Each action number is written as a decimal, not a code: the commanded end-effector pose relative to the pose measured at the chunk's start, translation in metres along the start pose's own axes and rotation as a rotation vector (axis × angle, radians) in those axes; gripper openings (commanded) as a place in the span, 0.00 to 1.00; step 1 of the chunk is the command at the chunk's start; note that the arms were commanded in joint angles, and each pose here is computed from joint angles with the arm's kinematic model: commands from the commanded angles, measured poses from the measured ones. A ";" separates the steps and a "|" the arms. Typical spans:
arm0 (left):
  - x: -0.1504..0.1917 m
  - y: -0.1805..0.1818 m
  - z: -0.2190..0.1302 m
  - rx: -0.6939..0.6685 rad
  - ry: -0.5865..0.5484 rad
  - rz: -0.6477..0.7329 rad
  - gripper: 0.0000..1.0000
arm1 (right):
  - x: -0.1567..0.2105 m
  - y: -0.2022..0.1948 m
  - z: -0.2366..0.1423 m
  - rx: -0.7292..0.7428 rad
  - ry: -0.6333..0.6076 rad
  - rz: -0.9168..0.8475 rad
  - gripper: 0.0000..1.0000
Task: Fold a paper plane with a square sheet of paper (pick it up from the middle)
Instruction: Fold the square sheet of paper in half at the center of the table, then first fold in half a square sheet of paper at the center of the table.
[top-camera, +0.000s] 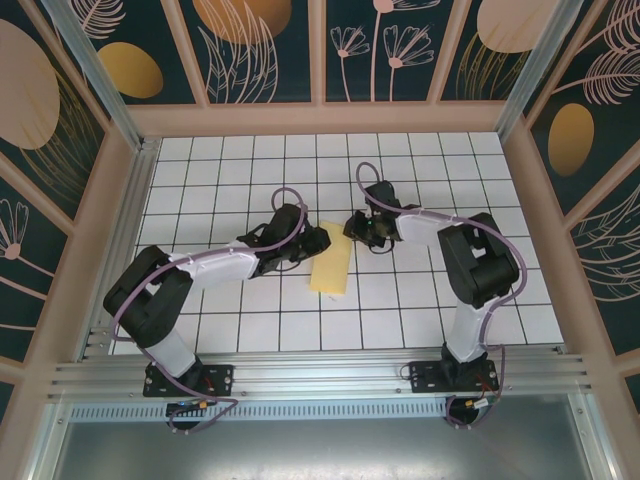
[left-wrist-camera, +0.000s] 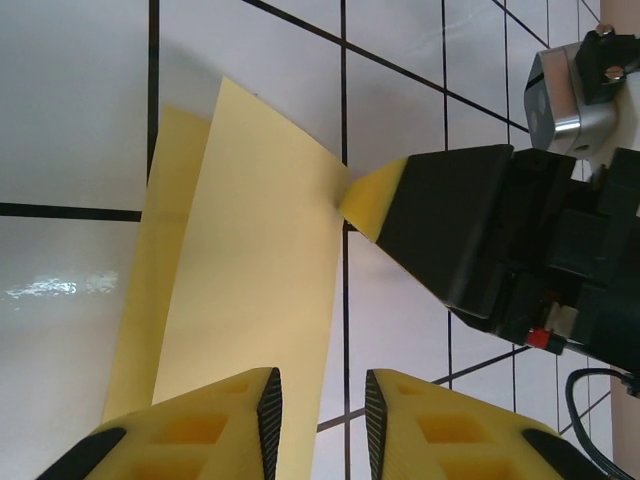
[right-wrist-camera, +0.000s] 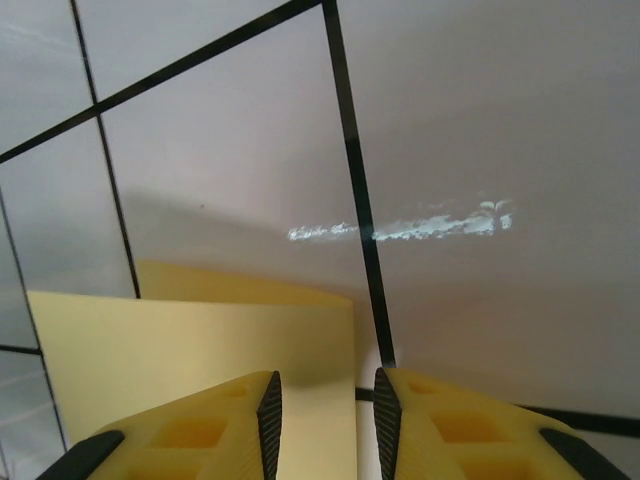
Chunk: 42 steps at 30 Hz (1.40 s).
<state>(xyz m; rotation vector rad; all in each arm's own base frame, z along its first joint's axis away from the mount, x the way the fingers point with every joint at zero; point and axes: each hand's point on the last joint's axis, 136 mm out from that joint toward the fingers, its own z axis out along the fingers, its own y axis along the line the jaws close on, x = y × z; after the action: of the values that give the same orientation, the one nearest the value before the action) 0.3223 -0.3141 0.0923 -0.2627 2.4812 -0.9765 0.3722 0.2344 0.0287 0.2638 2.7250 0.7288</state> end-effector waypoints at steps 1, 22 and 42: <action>-0.007 0.002 -0.008 -0.012 -0.018 0.014 0.30 | 0.005 -0.002 0.008 0.056 0.029 -0.031 0.34; -0.019 -0.021 0.020 0.060 0.050 0.074 0.30 | -0.014 0.003 -0.050 -0.075 -0.105 -0.032 0.55; -0.006 -0.013 0.110 -0.042 0.211 0.190 0.12 | 0.036 -0.018 -0.080 -0.170 -0.105 0.076 0.39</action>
<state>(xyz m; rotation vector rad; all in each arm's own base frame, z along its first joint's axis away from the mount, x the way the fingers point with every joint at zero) 0.3787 -0.3836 0.0338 0.0052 2.6435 -0.9256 0.3110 0.1863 0.0686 0.3646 2.5816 0.8771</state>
